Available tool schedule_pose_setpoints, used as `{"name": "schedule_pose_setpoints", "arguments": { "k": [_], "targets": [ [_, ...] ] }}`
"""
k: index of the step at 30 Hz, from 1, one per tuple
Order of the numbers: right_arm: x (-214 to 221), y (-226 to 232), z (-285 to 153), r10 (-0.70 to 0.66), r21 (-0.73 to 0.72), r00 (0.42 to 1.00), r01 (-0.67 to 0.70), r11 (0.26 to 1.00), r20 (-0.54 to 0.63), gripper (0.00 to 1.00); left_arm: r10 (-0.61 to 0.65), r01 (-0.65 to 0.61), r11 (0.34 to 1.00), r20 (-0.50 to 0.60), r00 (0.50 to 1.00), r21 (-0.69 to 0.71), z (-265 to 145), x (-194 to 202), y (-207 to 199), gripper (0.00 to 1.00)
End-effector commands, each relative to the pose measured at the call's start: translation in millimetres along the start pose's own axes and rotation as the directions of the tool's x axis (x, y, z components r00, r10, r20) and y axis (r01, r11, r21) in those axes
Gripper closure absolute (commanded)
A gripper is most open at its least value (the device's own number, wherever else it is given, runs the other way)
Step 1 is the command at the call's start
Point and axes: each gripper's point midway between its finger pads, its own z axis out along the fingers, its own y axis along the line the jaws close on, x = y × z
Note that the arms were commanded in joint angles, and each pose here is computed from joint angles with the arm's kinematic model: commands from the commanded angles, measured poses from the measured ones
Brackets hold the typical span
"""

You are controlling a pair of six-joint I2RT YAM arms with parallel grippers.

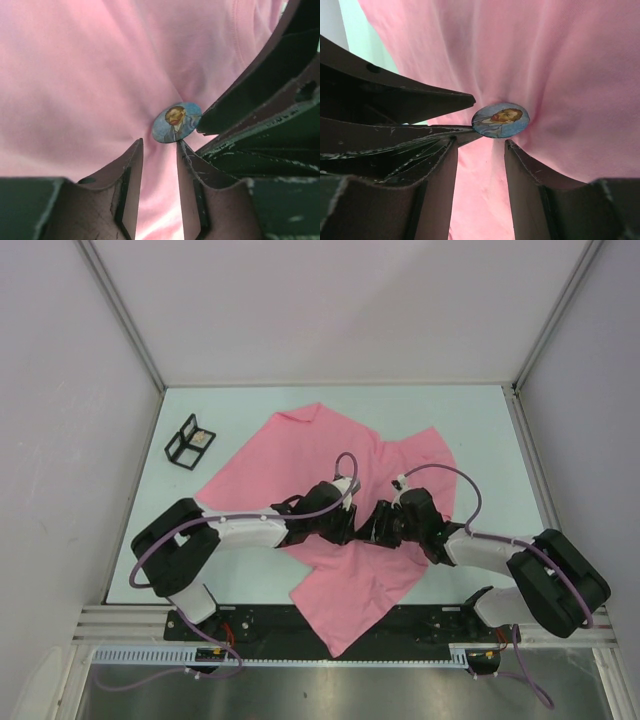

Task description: Remove the brooch from the garment

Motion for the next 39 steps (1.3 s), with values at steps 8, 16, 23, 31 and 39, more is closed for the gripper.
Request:
{"name": "schedule_pose_setpoints", "arguments": {
  "k": [8,16,23,31,39],
  "targets": [
    [-38,29,-1,-0.031,-0.045,0.993,0.036,0.998,0.115,0.54,0.033,-0.035,0.998,0.036,0.999,0.043,6,-28,-17,0.59],
    [-37,21,-12,-0.013,0.027,0.992,0.01,1.0,0.125,0.53,0.059,-0.059,0.995,0.005,0.998,0.074,7,-30,-24,0.52],
    [-34,18,-27,-0.024,0.058,0.99,0.016,0.998,0.136,0.53,0.108,-0.094,0.985,-0.084,0.991,0.148,8,-25,-36,0.53],
    [-27,2,-36,-0.026,0.118,0.989,0.009,0.993,0.145,0.54,0.142,-0.126,0.984,-0.132,0.981,0.127,14,-22,-30,0.61],
    [-12,-10,-30,-0.016,0.139,0.993,0.0,0.99,0.113,0.55,0.13,-0.123,0.991,-0.14,0.981,0.061,12,-24,-19,0.82]
  ]
}}
